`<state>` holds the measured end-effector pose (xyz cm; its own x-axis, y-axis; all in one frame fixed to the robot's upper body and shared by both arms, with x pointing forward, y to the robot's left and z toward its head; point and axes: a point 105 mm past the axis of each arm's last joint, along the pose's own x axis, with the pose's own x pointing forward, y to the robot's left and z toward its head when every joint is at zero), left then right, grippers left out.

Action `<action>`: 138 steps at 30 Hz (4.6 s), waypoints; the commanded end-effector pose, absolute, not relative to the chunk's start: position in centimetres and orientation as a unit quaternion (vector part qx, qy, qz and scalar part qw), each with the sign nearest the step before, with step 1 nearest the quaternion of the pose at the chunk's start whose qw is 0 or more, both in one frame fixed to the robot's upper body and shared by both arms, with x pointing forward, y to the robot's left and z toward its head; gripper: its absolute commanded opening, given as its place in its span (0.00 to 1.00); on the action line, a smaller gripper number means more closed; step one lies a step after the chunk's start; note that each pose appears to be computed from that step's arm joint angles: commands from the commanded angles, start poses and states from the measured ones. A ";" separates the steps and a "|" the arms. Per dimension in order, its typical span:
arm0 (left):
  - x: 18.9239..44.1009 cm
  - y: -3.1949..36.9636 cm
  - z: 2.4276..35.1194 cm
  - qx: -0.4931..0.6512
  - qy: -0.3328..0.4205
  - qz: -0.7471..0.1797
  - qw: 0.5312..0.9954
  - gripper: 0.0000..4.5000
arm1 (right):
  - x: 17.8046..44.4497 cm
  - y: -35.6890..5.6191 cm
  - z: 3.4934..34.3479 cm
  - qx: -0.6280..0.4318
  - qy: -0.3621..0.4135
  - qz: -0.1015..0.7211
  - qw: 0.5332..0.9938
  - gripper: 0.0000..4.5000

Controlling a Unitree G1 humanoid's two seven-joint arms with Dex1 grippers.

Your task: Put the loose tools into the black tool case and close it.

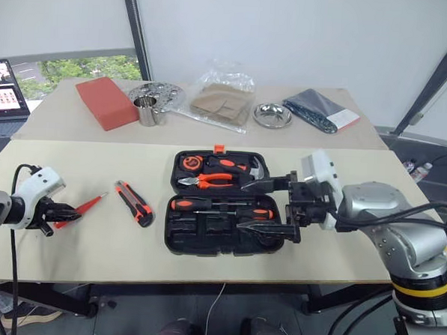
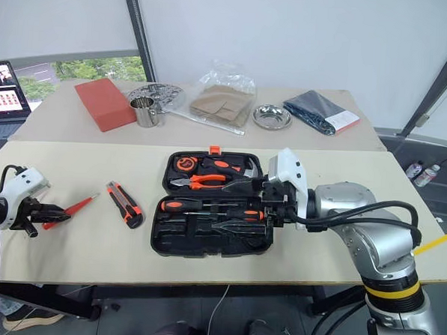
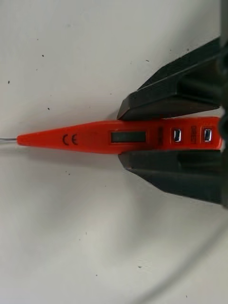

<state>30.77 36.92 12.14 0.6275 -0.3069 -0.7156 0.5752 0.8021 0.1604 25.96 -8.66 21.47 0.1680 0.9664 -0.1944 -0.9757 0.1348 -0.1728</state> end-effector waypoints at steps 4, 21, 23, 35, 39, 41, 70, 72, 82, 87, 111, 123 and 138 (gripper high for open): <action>31.9 31.2 21.0 0.297 0.232 -0.374 0.847 0.09 | 24.7 -12.5 21.5 -0.132 0.038 0.590 0.796 1.00; 34.4 11.8 15.5 0.373 0.218 -0.615 0.660 0.09 | 24.1 -13.3 20.9 -0.107 0.025 0.509 0.853 1.00; 34.3 11.6 15.2 0.363 0.231 -0.622 0.655 0.09 | 24.0 -13.3 20.8 -0.107 0.025 0.507 0.855 1.00; 32.2 10.7 14.6 0.316 0.266 -0.666 0.622 0.09 | 24.0 -13.7 20.3 -0.100 0.029 0.490 0.866 1.00; 33.0 11.0 13.6 0.336 0.274 -0.646 0.627 0.09 | 24.0 -13.4 20.2 -0.098 0.027 0.491 0.865 1.00; 33.5 11.0 13.7 0.334 0.273 -0.639 0.636 0.21 | 24.0 -13.3 20.2 -0.097 0.027 0.491 0.865 1.00; 34.7 11.2 13.1 0.139 0.264 -0.619 0.727 0.02 | 24.2 -13.1 20.0 -0.092 0.037 0.500 0.860 1.00; 34.0 11.4 12.6 0.143 0.270 -0.630 0.714 0.02 | 24.2 -13.1 20.0 -0.091 0.037 0.500 0.860 1.00; 33.6 11.9 13.9 0.157 0.217 -0.635 0.725 0.02 | 24.2 -13.0 19.7 -0.083 0.040 0.499 0.862 1.00; 33.6 10.3 16.3 0.114 0.131 -0.658 0.733 0.02 | 24.3 -12.9 19.6 -0.082 0.040 0.499 0.862 1.00; 32.4 12.5 8.8 0.154 0.168 -0.578 0.783 0.02 | 24.6 -12.5 19.5 -0.079 0.042 0.508 0.856 1.00; 25.9 25.3 15.8 0.002 0.157 -0.370 0.916 0.75 | 26.5 -10.3 20.9 -0.112 0.029 0.597 0.794 1.00; 27.0 26.7 14.5 -0.039 0.232 -0.176 0.956 0.99 | 27.3 -8.9 20.6 -0.130 0.012 0.633 0.763 1.00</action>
